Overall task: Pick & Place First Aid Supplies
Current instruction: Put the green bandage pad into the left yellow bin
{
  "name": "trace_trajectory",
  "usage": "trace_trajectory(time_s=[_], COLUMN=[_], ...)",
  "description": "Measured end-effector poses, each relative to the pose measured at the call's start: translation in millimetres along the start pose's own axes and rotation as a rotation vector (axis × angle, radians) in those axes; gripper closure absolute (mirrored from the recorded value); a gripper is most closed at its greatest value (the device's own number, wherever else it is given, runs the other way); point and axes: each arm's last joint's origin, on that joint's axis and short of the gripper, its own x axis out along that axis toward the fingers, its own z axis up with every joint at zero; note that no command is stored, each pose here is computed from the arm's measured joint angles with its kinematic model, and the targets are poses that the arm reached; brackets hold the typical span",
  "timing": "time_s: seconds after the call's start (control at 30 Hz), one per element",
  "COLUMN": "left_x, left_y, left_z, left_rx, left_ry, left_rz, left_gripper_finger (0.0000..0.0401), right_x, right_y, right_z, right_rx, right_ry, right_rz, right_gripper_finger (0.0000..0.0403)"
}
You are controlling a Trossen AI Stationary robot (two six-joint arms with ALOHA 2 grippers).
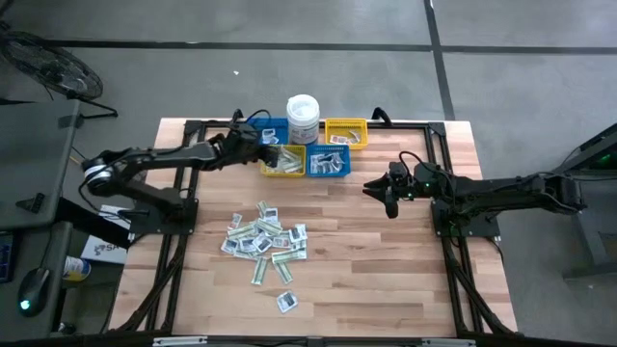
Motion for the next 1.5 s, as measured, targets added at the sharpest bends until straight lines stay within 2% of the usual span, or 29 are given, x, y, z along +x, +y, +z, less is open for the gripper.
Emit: trace_trajectory(time_s=[0.13,0.33,0.57,0.87,0.97,1.27,1.5], left_x=[-21.9,-42.6,-42.5,-30.8,-28.8,-24.7,-12.6], left_y=[3.9,13.9,24.6,37.5,40.5,45.9,47.6], left_z=[-5.6,-27.2,-51.9,-82.8,-87.4,-94.8,-99.6], left_rx=[0.070,0.169,0.149,-0.004,-0.033,-0.090,-0.095], left_ry=[0.123,0.449,0.628,0.637,0.617,0.629,0.643], left_rz=[-0.008,-0.071,-0.175,-0.340,-0.335,-0.264,-0.238], left_gripper_finger=[0.0300,0.0300,0.0300,0.0298,0.0283,0.0189,0.0181], right_x=[0.0,0.0,0.0,0.0,0.0,0.0,0.0], right_y=[-0.1,0.0,-0.1,0.0,-0.1,0.0,-0.1], right_z=[0.0,0.0,0.0,0.0,0.0,0.0,0.0], right_rx=[0.000,0.000,0.000,0.000,0.000,0.000,0.000], right_ry=[0.000,0.000,0.000,0.000,0.000,0.000,0.000], right_rz=[0.000,0.000,0.000,0.000,0.000,0.000,0.000], right_gripper_finger=[0.0293,0.0293,0.0293,0.0293,0.0293,0.0293,0.0293])
